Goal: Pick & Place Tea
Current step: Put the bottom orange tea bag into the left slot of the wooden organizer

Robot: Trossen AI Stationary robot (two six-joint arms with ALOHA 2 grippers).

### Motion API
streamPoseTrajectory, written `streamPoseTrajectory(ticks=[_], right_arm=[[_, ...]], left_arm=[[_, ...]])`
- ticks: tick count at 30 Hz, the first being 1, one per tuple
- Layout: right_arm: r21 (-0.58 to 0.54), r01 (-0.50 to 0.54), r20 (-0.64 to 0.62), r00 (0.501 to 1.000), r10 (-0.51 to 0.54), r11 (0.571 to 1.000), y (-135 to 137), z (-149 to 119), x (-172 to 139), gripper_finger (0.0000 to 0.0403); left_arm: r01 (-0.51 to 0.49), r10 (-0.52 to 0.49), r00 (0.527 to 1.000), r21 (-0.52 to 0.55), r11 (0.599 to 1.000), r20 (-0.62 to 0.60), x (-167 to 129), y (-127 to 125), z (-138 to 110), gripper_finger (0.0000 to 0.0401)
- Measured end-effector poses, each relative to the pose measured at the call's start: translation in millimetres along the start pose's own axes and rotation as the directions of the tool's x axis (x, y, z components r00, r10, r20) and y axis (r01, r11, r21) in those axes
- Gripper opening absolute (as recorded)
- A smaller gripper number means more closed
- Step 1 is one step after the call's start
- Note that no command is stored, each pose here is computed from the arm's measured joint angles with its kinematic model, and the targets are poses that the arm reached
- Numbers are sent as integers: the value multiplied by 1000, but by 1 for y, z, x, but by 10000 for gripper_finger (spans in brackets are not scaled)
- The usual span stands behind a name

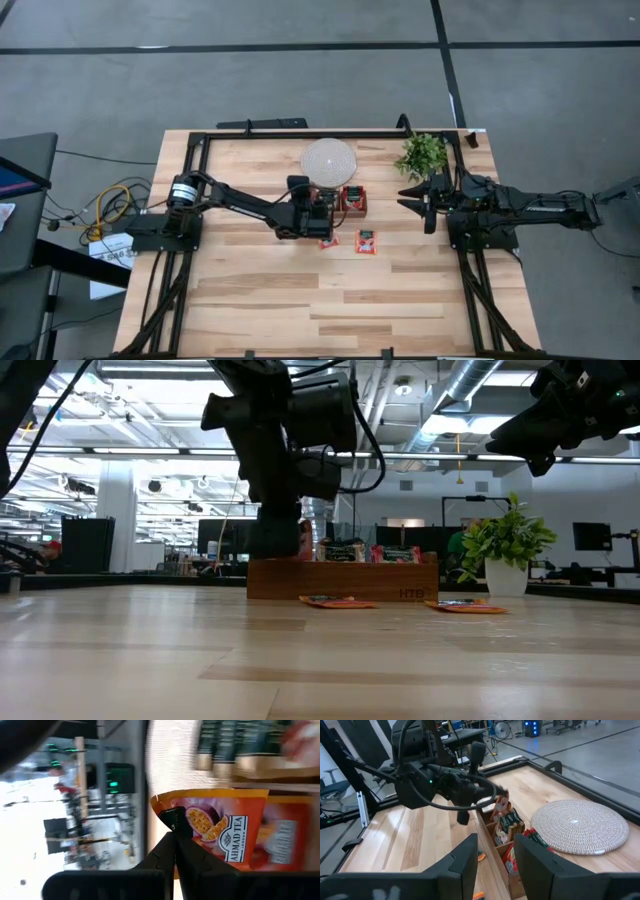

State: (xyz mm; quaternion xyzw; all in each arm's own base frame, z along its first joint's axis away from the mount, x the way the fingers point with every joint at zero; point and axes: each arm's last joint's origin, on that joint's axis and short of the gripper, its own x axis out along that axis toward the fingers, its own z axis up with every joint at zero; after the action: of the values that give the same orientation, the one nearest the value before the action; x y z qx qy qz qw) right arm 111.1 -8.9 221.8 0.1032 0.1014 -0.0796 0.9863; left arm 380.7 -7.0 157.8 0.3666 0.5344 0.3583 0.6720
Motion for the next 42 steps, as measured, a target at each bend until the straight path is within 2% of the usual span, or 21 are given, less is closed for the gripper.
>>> streamPoseTrajectory(ticks=[2,6,18,31,42], right_arm=[[0,0,0,1000,0,1000,0,0,0,118],[0,0,0,1000,0,1000,0,0,0,118],[0,0,0,1000,0,1000,0,0,0,118],[0,0,0,1000,0,1000,0,0,0,118],[0,0,0,1000,0,1000,0,0,0,118]], left_arm=[[-52,52,999,-6,999,-3,0,2,0,0],[-59,59,998,4,998,-3,0,2,0,0],[21,-21,1000,53,998,-2,0,0,-1,2],[24,-22,1000,98,995,-17,0,0,-3,54],[11,-8,1000,120,993,-25,0,0,-4,77]])
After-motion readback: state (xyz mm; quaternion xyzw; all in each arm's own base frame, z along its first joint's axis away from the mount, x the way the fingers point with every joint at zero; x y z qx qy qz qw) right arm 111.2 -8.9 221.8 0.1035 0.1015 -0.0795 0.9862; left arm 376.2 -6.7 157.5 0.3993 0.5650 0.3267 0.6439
